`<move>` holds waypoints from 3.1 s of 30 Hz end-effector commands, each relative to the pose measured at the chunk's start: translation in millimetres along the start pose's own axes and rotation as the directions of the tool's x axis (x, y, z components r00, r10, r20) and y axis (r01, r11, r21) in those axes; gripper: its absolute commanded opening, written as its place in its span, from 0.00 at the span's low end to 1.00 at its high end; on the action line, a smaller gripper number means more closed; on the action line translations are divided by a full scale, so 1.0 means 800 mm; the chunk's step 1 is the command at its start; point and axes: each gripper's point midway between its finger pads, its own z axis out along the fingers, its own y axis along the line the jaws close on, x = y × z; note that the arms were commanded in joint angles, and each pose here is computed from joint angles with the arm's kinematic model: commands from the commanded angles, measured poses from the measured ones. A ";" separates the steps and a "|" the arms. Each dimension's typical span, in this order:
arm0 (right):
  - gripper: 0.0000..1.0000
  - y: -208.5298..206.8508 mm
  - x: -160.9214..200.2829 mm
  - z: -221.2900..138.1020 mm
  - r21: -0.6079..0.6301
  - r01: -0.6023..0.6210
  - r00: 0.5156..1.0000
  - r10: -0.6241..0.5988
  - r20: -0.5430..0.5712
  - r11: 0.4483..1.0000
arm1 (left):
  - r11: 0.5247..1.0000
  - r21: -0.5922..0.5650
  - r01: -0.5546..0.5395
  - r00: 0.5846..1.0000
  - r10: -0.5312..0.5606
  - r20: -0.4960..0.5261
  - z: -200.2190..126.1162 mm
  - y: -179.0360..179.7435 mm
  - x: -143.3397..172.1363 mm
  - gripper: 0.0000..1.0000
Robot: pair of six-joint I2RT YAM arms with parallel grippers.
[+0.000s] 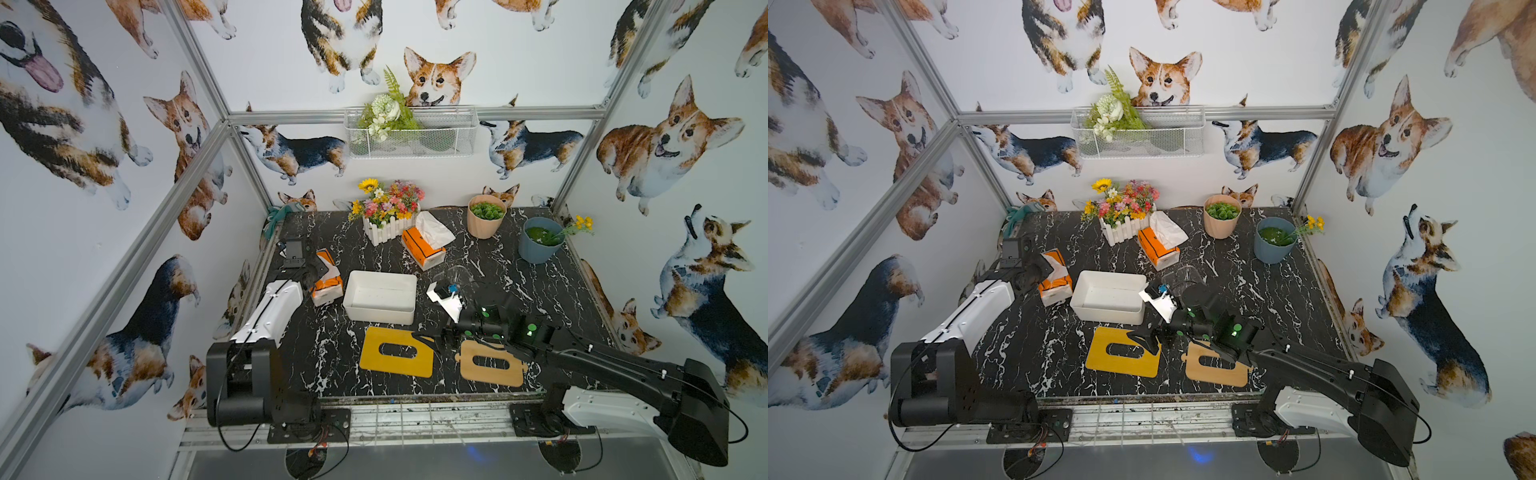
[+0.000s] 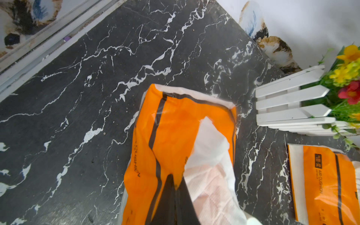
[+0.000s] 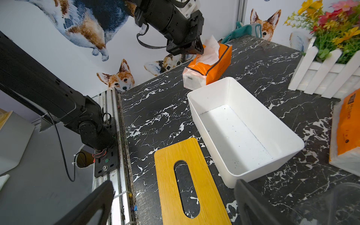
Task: Put the tissue paper into the tissue box
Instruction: Pick up the paper towel from the center of the board, then place the paper towel in the tissue box.
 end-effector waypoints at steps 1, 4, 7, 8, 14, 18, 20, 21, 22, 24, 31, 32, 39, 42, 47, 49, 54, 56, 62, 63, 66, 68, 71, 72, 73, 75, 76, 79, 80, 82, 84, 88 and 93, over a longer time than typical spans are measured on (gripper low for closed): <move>1.00 0.004 -0.016 0.003 -0.018 -0.010 0.999 0.011 0.039 1.000 | 1.000 0.008 -0.012 1.000 0.011 0.004 -0.003 0.002 0.004 0.00; 1.00 0.006 -0.019 0.005 -0.030 -0.022 0.999 0.023 0.039 0.999 | 0.999 0.047 -0.010 1.000 0.009 0.011 -0.011 -0.004 0.004 0.00; 1.00 0.004 -0.015 0.012 -0.030 -0.038 0.999 0.039 0.019 0.999 | 0.995 0.097 -0.025 0.999 0.022 0.039 -0.028 -0.015 -0.004 0.00; 1.00 0.003 -0.015 0.013 -0.029 -0.041 0.999 0.041 0.016 0.999 | 0.992 0.119 -0.038 0.998 0.032 0.053 -0.036 -0.019 -0.007 0.00; 1.00 0.002 -0.025 0.013 -0.020 -0.040 0.999 0.040 0.020 0.999 | 0.948 0.261 -0.184 0.969 0.130 0.212 -0.098 -0.051 -0.035 0.00; 1.00 -0.003 -0.037 0.010 0.014 -0.036 0.999 0.036 0.018 0.999 | 0.872 0.374 -0.316 0.922 0.190 0.337 -0.151 -0.083 -0.049 0.00; 1.00 -0.005 -0.042 0.008 0.026 -0.036 0.999 0.036 0.013 0.999 | 0.825 0.410 -0.388 0.897 0.235 0.374 -0.171 -0.096 -0.050 0.00; 1.00 -0.009 -0.045 0.006 0.036 -0.043 0.999 0.042 0.009 0.998 | 0.798 0.429 -0.422 0.886 0.262 0.384 -0.178 -0.104 -0.048 0.00; 1.00 -0.012 -0.047 0.005 0.046 -0.051 0.999 0.051 0.003 0.998 | 0.773 0.443 -0.454 0.874 0.290 0.390 -0.182 -0.111 -0.046 0.00; 1.00 -0.025 -0.053 0.000 0.078 -0.073 0.997 0.073 -0.001 0.994 | 0.708 0.480 -0.518 0.848 0.353 0.395 -0.189 -0.127 -0.038 0.00; 1.00 -0.057 -0.058 -0.018 0.163 -0.115 0.993 0.118 -0.007 0.980 | 0.464 0.557 -0.689 0.718 0.544 0.435 -0.204 -0.187 0.007 0.00; 1.00 -0.062 -0.058 -0.020 0.171 -0.131 0.991 0.135 -0.007 0.976 | 0.421 0.558 -0.715 0.685 0.579 0.441 -0.204 -0.197 0.018 0.00; 1.00 -0.086 -0.054 -0.039 0.212 -0.194 0.980 0.198 0.003 0.958 | 0.126 0.570 -0.812 0.444 0.767 0.463 -0.193 -0.241 0.094 0.00; 1.00 -0.087 -0.055 -0.049 0.219 -0.200 0.979 0.201 0.018 0.955 | -0.009 0.565 -0.825 0.326 0.809 0.489 -0.190 -0.243 0.117 0.00; 1.00 -0.088 -0.049 -0.054 0.221 -0.207 0.978 0.208 0.018 0.953 | -0.124 0.513 -0.850 0.183 0.842 0.507 -0.176 -0.245 0.125 0.00; 1.00 -0.088 -0.045 -0.053 0.220 -0.211 0.977 0.213 0.013 0.952 | -0.158 0.503 -0.850 0.141 0.851 0.505 -0.169 -0.243 0.129 0.00; 1.00 -0.087 -0.034 -0.054 0.219 -0.218 0.975 0.222 0.010 0.951 | -0.236 0.497 -0.835 0.043 0.873 0.486 -0.148 -0.229 0.145 0.00; 1.00 -0.086 -0.030 -0.055 0.221 -0.221 0.974 0.225 0.007 0.950 | -0.252 0.496 -0.831 0.013 0.883 0.470 -0.139 -0.222 0.150 0.00; 1.00 -0.086 -0.019 -0.056 0.224 -0.230 0.972 0.235 0.005 0.947 | -0.293 0.485 -0.824 -0.037 0.882 0.470 -0.131 -0.212 0.158 0.00; 1.00 -0.087 -0.016 -0.055 0.224 -0.233 0.971 0.239 0.001 0.946 | -0.297 0.484 -0.823 -0.041 0.881 0.471 -0.130 -0.211 0.159 0.00; 1.00 -0.086 -0.012 -0.054 0.220 -0.242 0.969 0.248 -0.003 0.945 | -0.316 0.472 -0.823 -0.066 0.879 0.473 -0.124 -0.205 0.164 0.00; 1.00 -0.086 -0.008 -0.053 0.216 -0.249 0.966 0.257 -0.008 0.944 | -0.320 0.474 -0.820 -0.075 0.882 0.466 -0.118 -0.201 0.168 0.00; 1.00 -0.085 -0.004 -0.051 0.213 -0.257 0.964 0.266 -0.012 0.943 | -0.319 0.491 -0.811 -0.082 0.892 0.444 -0.106 -0.196 0.175 0.00; 1.00 -0.086 -0.003 -0.052 0.213 -0.262 0.963 0.271 -0.012 0.941 | -0.318 0.496 -0.808 -0.083 0.895 0.438 -0.101 -0.195 0.177 0.00; 1.00 -0.085 -0.002 -0.051 0.211 -0.265 0.962 0.274 -0.013 0.941 | -0.314 0.503 -0.805 -0.084 0.900 0.428 -0.097 -0.194 0.179 0.00; 1.00 -0.085 0.002 -0.050 0.208 -0.276 0.958 0.286 -0.017 0.938 | -0.299 0.524 -0.798 -0.072 0.910 0.409 -0.090 -0.195 0.181 0.00; 1.00 -0.084 0.003 -0.050 0.206 -0.283 0.956 0.293 -0.018 0.937 | -0.296 0.541 -0.787 -0.068 0.914 0.400 -0.088 -0.196 0.184 0.00; 1.00 -0.085 0.013 -0.048 0.208 -0.300 0.949 0.313 -0.030 0.931 | -0.268 0.588 -0.763 -0.051 0.932 0.358 -0.078 -0.199 0.189 0.06; 1.00 -0.085 0.015 -0.048 0.210 -0.304 0.948 0.317 -0.033 0.929 | -0.255 0.595 -0.762 -0.044 0.937 0.346 -0.078 -0.201 0.187 0.15; 1.00 -0.084 0.023 -0.046 0.204 -0.308 0.945 0.323 -0.048 0.929 | -0.236 0.620 -0.748 -0.042 0.950 0.310 -0.067 -0.201 0.192 0.25; 1.00 -0.082 0.030 -0.044 0.195 -0.306 0.945 0.323 -0.058 0.932 | -0.220 0.623 -0.751 -0.032 0.954 0.299 -0.063 -0.205 0.191 0.27; 1.00 -0.080 0.036 -0.040 0.179 -0.298 0.947 0.314 -0.073 0.938 | -0.213 0.582 -0.785 0.004 0.937 0.349 -0.074 -0.219 0.179 0.36; 1.00 -0.060 0.043 -0.030 0.128 -0.226 0.964 0.241 -0.113 0.966 | -0.130 0.497 -0.858 0.122 0.887 0.445 -0.112 -0.242 0.145 0.47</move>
